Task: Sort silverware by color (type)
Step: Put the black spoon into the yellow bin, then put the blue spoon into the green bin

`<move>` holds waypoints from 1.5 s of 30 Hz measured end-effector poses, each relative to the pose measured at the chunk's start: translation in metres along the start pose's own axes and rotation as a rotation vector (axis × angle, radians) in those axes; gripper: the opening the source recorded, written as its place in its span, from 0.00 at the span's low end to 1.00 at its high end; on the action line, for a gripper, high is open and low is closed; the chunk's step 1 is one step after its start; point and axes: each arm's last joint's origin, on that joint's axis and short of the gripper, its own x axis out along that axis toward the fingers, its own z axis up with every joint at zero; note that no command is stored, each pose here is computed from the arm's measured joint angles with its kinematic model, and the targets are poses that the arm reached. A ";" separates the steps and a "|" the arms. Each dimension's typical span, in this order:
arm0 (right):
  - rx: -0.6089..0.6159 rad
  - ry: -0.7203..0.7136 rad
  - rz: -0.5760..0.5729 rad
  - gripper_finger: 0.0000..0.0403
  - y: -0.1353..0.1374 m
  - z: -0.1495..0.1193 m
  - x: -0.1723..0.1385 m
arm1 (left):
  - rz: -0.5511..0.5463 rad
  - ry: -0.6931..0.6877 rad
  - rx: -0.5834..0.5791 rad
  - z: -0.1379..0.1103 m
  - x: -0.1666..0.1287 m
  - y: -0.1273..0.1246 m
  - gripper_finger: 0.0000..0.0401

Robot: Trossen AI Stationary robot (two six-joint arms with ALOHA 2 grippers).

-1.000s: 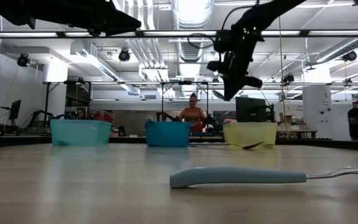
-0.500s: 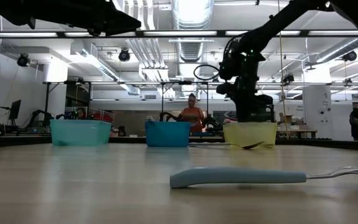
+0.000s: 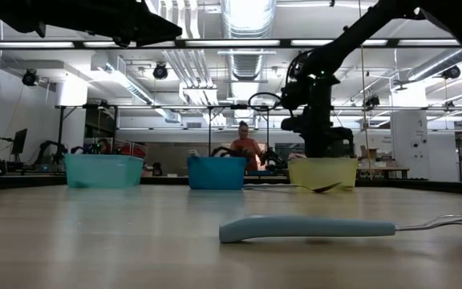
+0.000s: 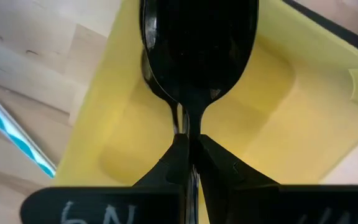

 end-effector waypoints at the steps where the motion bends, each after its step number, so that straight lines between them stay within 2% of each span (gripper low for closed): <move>1: -0.001 0.002 -0.003 0.03 0.000 0.000 0.001 | 0.000 0.000 0.000 0.000 0.000 0.000 0.67; 16: -0.036 0.036 -0.011 0.05 0.003 0.003 0.019 | 0.002 -0.008 -0.002 0.001 0.000 0.000 0.67; 27: -0.018 0.024 -0.008 0.28 0.004 0.004 0.017 | 0.003 -0.008 0.004 0.001 0.000 0.000 0.67; 32: -0.019 -0.009 0.002 0.34 0.007 -0.001 0.001 | 0.002 -0.007 0.005 0.001 0.000 0.000 0.67; 38: -0.050 -0.112 0.042 0.35 0.029 -0.018 -0.039 | 0.002 -0.007 -0.003 0.001 0.000 0.000 0.67; 45: -0.217 -0.240 -0.024 0.32 0.078 -0.071 -0.072 | 0.002 -0.007 -0.033 0.001 0.000 0.000 0.67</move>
